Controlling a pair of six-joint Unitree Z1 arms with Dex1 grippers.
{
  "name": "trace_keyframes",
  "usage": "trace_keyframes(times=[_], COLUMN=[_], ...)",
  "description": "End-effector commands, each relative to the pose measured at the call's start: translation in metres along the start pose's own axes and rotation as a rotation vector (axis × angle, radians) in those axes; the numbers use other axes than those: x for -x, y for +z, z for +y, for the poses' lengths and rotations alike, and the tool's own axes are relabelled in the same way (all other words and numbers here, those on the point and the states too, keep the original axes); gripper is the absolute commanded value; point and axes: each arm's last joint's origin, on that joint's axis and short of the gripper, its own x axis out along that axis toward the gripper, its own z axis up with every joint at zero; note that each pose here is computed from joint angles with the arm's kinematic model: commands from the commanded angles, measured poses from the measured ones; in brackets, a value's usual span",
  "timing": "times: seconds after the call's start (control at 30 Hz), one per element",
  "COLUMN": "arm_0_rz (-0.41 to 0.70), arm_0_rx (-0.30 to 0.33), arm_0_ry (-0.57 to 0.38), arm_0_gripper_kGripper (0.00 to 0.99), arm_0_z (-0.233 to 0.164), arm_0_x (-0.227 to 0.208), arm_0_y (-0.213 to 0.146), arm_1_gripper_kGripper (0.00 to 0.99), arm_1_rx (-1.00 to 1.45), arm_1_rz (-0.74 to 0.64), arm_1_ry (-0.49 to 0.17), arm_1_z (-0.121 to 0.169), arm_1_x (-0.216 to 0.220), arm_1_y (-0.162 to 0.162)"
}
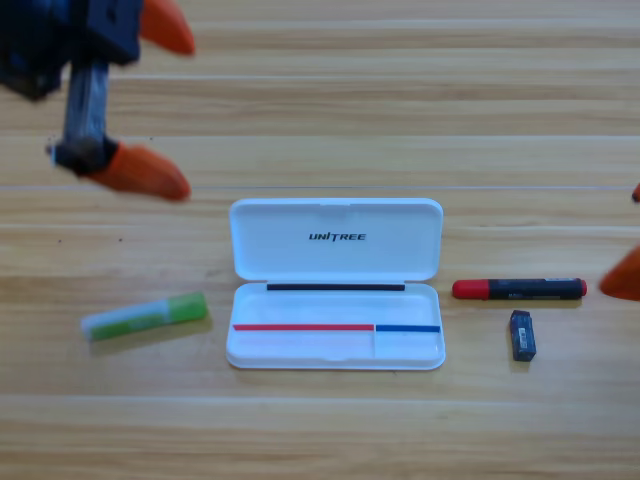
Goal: Clean up eraser and pencils
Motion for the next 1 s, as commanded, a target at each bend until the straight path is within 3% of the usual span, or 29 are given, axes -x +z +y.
trace_keyframes(times=[0.03,0.13,0.4,0.67,1.0], arm_0_rz=[0.190,0.264,0.426,0.492,0.569], arm_0_rx=[0.010,0.016,0.039,0.091,0.164], arm_0_ry=[0.047,0.033,-0.117,-0.254,-0.367], arm_0_gripper_kGripper=[0.989,0.989,0.986,0.985,0.982], arm_0_z=[0.036,0.050,0.057,0.050,0.044], arm_0_x=[-0.030,-0.042,-0.091,-0.141,-0.189], arm_0_y=[-0.029,-0.046,-0.076,-0.083,-0.089], arm_1_gripper_kGripper=[0.983,0.983,0.985,0.985,0.902], arm_1_rx=[-0.240,-0.349,-0.500,-0.666,-0.690], arm_1_rz=[0.192,0.292,0.477,0.533,0.569], arm_1_ry=[-0.167,-0.308,-0.309,-0.365,-0.413], arm_1_z=[-0.037,-0.054,-0.071,-0.085,-0.097], arm_1_x=[-0.052,-0.085,-0.158,-0.209,-0.248], arm_1_y=[0.001,0.004,0.001,0.002,-0.007])
